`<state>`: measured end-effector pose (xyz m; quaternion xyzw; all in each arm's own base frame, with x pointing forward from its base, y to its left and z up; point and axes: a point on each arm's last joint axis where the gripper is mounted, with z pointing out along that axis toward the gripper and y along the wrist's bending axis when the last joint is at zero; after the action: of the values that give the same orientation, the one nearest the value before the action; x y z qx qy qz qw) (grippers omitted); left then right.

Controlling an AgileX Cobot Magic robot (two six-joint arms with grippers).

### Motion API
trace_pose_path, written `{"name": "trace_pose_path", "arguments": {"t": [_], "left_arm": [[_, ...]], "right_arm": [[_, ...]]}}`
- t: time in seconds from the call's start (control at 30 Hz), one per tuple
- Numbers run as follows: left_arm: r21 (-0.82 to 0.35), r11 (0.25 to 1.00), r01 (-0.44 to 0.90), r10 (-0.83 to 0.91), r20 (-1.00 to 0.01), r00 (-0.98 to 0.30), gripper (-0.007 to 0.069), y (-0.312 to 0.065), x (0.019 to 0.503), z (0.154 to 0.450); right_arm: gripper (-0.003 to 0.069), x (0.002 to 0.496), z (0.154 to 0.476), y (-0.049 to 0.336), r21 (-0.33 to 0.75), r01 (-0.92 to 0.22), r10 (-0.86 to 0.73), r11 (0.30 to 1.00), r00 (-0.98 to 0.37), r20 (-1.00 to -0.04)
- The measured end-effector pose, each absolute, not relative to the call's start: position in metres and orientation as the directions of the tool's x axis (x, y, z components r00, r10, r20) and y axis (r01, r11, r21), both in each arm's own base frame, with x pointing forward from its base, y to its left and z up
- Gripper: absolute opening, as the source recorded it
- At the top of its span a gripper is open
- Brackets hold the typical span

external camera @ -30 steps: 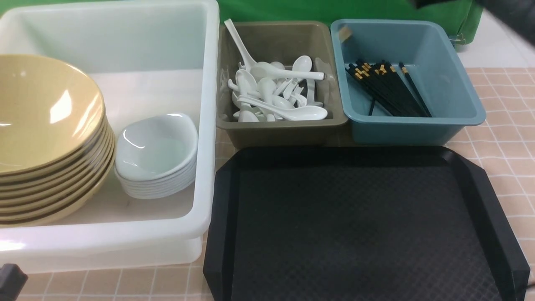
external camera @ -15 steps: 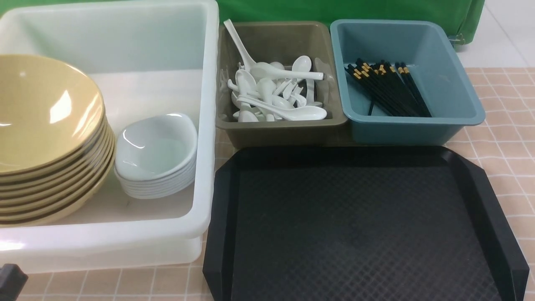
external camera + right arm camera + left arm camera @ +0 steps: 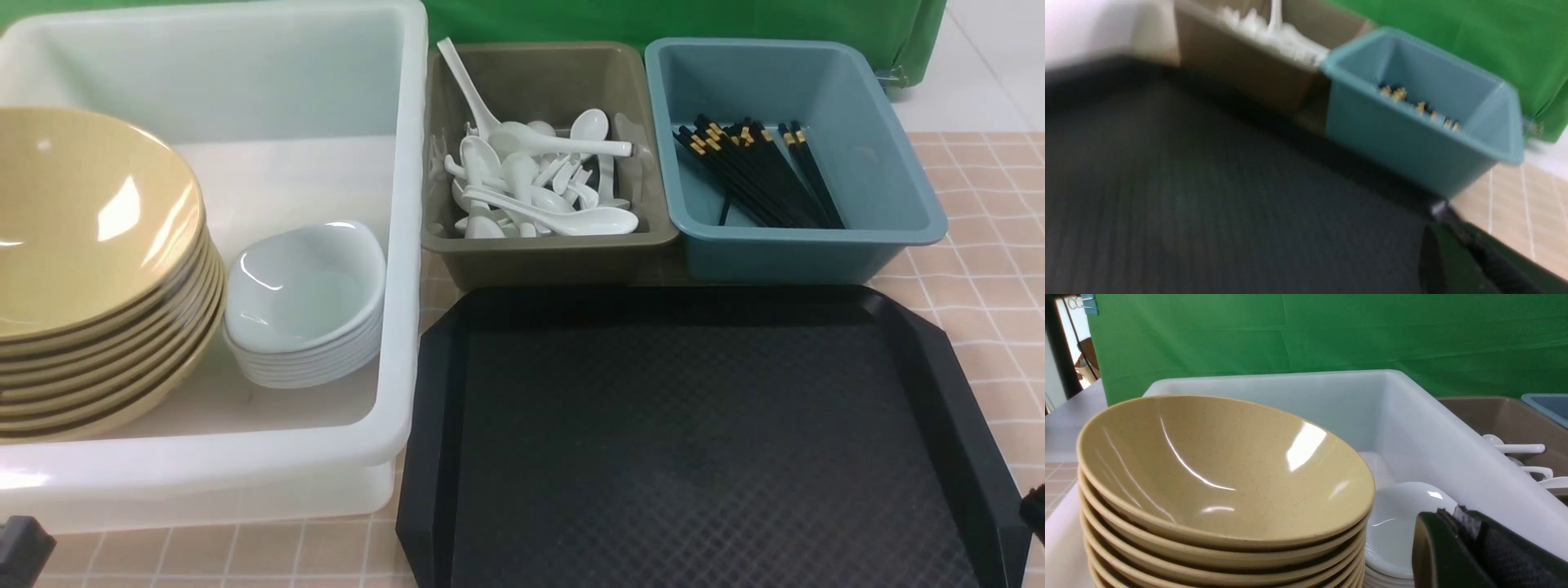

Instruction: On brown table put chopsticks spoon bowls plates into blue grey white boxes.

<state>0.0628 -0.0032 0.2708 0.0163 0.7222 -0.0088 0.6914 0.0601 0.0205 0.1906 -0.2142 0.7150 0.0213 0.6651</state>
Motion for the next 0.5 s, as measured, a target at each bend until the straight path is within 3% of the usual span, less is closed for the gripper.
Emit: {"name": "trace_pose_path", "arguments": {"t": [0.1, 0.23, 0.37, 0.5], "left_arm": [[0.010, 0.999, 0.036, 0.011, -0.999, -0.043, 0.0001, -0.003, 0.063, 0.271], [0.010, 0.999, 0.036, 0.011, -0.999, -0.043, 0.0001, -0.003, 0.063, 0.271], [0.010, 0.999, 0.036, 0.011, -0.999, -0.044, 0.0001, -0.003, 0.063, 0.271], [0.010, 0.999, 0.037, 0.012, -0.999, -0.049, 0.0001, -0.003, 0.063, 0.270]], "right_arm": [[0.0037, 0.059, 0.194, 0.018, -0.247, -0.297, -0.256, 0.922, 0.011, -0.967], [0.0037, 0.057, 0.197, 0.009, -0.189, -0.157, -0.189, 0.969, 0.018, -0.982], [0.0037, 0.057, 0.192, 0.002, -0.104, -0.041, -0.107, 0.994, -0.064, -0.992], [0.0037, 0.055, 0.181, -0.001, -0.074, -0.007, -0.074, 0.997, -0.190, -0.979]]}}
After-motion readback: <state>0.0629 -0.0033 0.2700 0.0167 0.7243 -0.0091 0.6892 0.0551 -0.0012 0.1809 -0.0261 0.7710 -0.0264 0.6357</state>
